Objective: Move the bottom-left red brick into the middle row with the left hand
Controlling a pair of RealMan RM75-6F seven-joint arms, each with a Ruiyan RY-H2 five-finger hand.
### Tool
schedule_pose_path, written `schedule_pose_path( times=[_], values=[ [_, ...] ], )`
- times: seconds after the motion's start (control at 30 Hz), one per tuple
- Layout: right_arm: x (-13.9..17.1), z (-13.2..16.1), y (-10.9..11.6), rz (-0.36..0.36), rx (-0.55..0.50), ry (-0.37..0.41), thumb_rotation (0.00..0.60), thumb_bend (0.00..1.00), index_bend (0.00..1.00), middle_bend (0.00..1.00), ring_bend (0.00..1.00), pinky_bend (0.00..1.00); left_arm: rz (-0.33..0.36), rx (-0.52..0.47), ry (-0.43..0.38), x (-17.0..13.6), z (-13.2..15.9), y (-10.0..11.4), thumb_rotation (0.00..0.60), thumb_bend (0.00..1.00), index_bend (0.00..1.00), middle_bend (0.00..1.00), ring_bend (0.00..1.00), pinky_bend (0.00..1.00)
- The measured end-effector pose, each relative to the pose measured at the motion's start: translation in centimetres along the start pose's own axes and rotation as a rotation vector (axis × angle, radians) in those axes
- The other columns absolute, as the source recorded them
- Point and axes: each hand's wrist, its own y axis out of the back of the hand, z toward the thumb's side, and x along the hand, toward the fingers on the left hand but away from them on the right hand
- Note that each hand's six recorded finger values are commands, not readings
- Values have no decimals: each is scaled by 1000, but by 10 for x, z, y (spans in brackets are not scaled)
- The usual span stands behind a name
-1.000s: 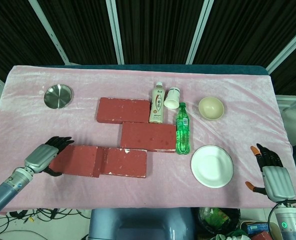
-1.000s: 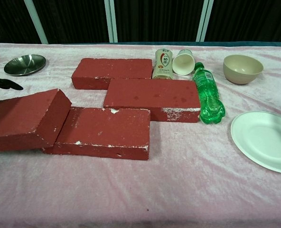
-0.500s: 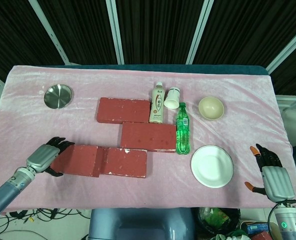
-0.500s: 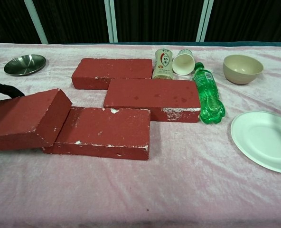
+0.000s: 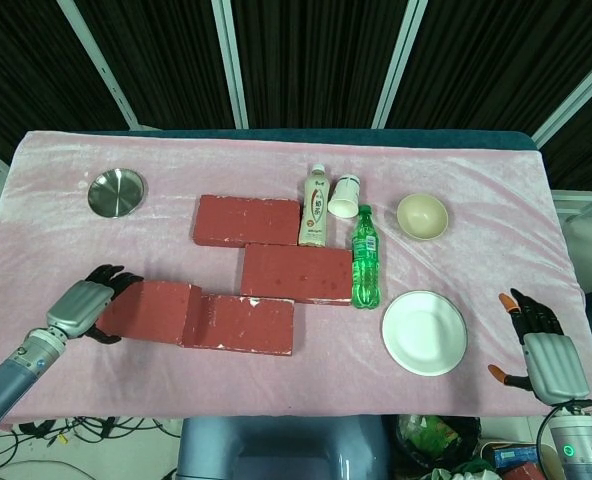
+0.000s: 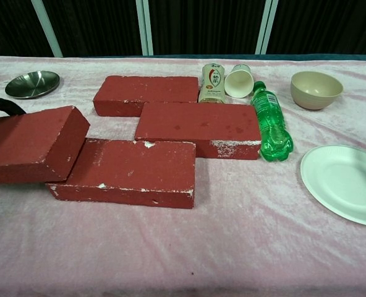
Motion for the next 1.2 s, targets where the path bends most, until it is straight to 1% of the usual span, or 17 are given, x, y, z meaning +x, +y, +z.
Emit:
schedule_pose_path(
  times=[0.13, 0.3, 0.47, 0.6, 0.7, 0.8, 0.93, 1.2],
  values=[
    [0, -1, 0, -2, -2, -3, 600, 57, 0, 0, 0, 78, 25, -17, 2, -3, -2, 17, 600, 312, 242, 207, 0, 0],
    [0, -1, 0, 0, 1, -4, 600, 57, 0, 0, 0, 78, 57, -2, 17, 1, -5, 56, 600, 312, 257, 195, 0, 0],
    [0, -1, 1, -2, 0, -9, 600, 57, 0, 0, 0, 78, 69, 8, 16, 22, 6, 93, 600, 312, 261, 199, 0, 0],
    [-1, -2, 0, 0, 1, -12, 600, 57, 0, 0, 0, 78, 46, 33, 20, 41, 16, 109, 600, 313, 262, 208, 0, 0],
    [-1, -2, 1, -2, 0, -14, 600, 56, 0, 0, 0, 78, 23, 61, 24, 56, 24, 114, 600, 314, 262, 211, 0, 0],
    [-1, -3, 1, 1, 0, -15, 600, 57, 0, 0, 0, 78, 4, 73, 27, 69, 32, 113, 600, 314, 262, 210, 0, 0],
    [-1, -3, 1, 1, -2, -16, 600, 57, 0, 0, 0, 78, -22, 85, 27, 85, 43, 106, 600, 314, 260, 203, 0, 0],
    [-2, -4, 1, 4, -6, -20, 600, 57, 0, 0, 0, 78, -45, 106, 52, 103, 50, 92, 600, 314, 257, 200, 0, 0]
  ],
)
